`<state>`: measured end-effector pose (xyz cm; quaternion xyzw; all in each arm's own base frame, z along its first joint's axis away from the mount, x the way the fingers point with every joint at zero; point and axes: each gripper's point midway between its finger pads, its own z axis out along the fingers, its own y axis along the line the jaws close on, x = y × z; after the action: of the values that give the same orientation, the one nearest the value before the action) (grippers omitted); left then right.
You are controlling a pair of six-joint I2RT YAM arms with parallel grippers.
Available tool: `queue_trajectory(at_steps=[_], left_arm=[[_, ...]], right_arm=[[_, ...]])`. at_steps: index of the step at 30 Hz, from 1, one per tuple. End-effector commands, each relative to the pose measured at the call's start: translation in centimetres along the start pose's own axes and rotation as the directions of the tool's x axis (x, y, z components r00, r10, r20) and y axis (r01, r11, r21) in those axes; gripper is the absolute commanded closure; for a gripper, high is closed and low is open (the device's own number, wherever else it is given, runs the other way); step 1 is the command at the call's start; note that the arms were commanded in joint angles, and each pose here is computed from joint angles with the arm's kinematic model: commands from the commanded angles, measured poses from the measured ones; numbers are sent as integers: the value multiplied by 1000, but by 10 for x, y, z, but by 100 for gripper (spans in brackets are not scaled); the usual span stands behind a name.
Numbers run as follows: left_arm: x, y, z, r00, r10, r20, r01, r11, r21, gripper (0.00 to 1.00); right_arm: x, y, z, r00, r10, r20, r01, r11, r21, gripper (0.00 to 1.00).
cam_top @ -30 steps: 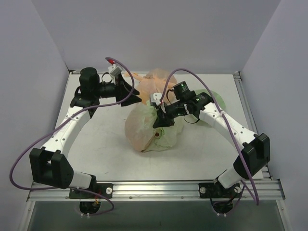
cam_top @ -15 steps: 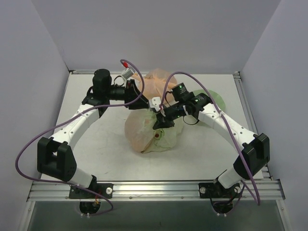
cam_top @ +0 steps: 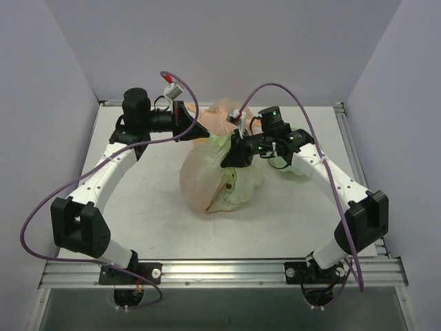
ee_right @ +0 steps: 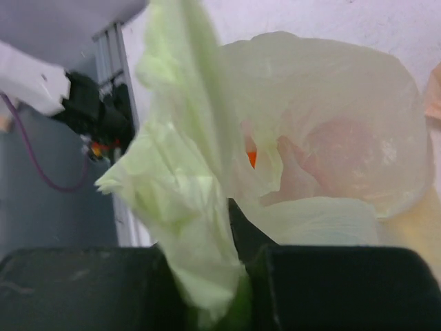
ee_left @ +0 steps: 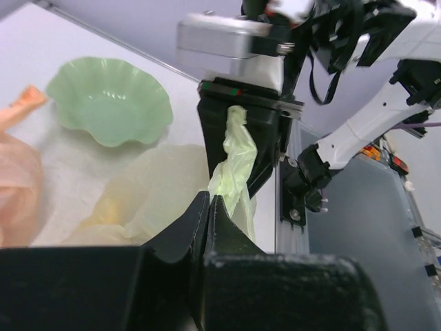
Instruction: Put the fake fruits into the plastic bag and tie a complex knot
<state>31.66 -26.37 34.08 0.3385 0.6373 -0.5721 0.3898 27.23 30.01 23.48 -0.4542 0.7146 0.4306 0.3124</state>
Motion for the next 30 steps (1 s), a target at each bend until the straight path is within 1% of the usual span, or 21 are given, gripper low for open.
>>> queue_trajectory(at_steps=[1, 2, 3, 4, 5, 6, 7, 10, 11, 13, 14, 17, 19, 20, 22, 23, 25, 26, 27, 28, 30], left_arm=[[-68, -6, -8, 970, 213, 119, -202, 975, -95, 100], [-77, -11, -8, 965, 228, 126, -216, 971, -103, 100], [-81, -9, -7, 960, 249, 127, -233, 964, -124, 100], [-82, -13, -3, 959, 258, 120, -243, 962, -126, 100], [-82, -16, -3, 955, 278, 105, -263, 955, -140, 100], [-83, -17, -3, 955, 279, 99, -260, 951, -169, 100], [-82, -20, 0, 955, 282, 90, -262, 947, -184, 100], [-69, -22, -3, 961, 271, 51, -251, 937, -243, 100], [-65, -32, -4, 961, 272, 46, -253, 937, -239, 100], [-49, -33, -3, 966, 256, 22, -243, 937, -252, 100], [-43, -36, -2, 969, 246, 15, -235, 939, -250, 100], [-30, -57, -6, 971, 238, 14, -228, 945, -234, 100], [-17, -69, -7, 978, 207, 6, -203, 962, -183, 100], [0, -76, -8, 986, 167, -19, -168, 973, -158, 100], [27, -88, -1, 990, 126, -62, -132, 985, -110, 100], [50, -87, 1, 992, 89, -92, -98, 990, -105, 100], [75, -84, 11, 991, 40, -131, -57, 990, -126, 100], [91, -74, 16, 987, 0, -162, -22, 990, -138, 100], [107, -62, 20, 982, -36, -186, 0, 982, -188, 100], [121, -58, 25, 975, -66, -210, 25, 981, -190, 100], [139, -43, 37, 966, -110, -235, 61, 976, -208, 100]], right_arm=[[-11, 14, -10, 868, 489, 83, -487, 872, -42, 100], [-16, 15, -11, 838, 534, 110, -531, 845, -58, 100], [-29, 15, -12, 820, 550, 154, -543, 835, -89, 100], [-38, 22, -13, 718, 678, 159, -664, 735, -136, 100], [-45, 20, -11, 694, 692, 198, -669, 722, -176, 100], [-48, 19, -12, 648, 729, 219, -705, 684, -187, 100], [-51, 18, -16, 624, 744, 241, -724, 666, -182, 100], [-51, 1, -22, 512, 810, 286, -804, 569, -172, 100], [-53, 0, -23, 491, 822, 287, -818, 549, -173, 100], [-58, 1, -24, 480, 823, 303, -819, 544, -181, 100], [-58, 0, -23, 453, 838, 304, -836, 518, -183, 100], [-62, 2, -29, 427, 842, 330, -848, 500, -178, 100], [-60, 2, -32, 412, 844, 343, -857, 487, -167, 100], [-54, -1, -31, 395, 848, 354, -870, 469, -152, 100], [-40, -3, -28, 373, 859, 352, -886, 442, -139, 100], [-35, -5, -26, 362, 863, 353, -894, 429, -131, 100], [-25, -8, -24, 367, 862, 350, -896, 429, -116, 100], [-17, -11, -23, 363, 863, 350, -900, 422, -107, 100], [-11, -12, -22, 367, 863, 347, -900, 424, -104, 100], [-7, -14, -24, 390, 850, 355, -890, 447, -93, 100], [17, -19, -23, 406, 842, 356, -889, 454, -58, 100]])
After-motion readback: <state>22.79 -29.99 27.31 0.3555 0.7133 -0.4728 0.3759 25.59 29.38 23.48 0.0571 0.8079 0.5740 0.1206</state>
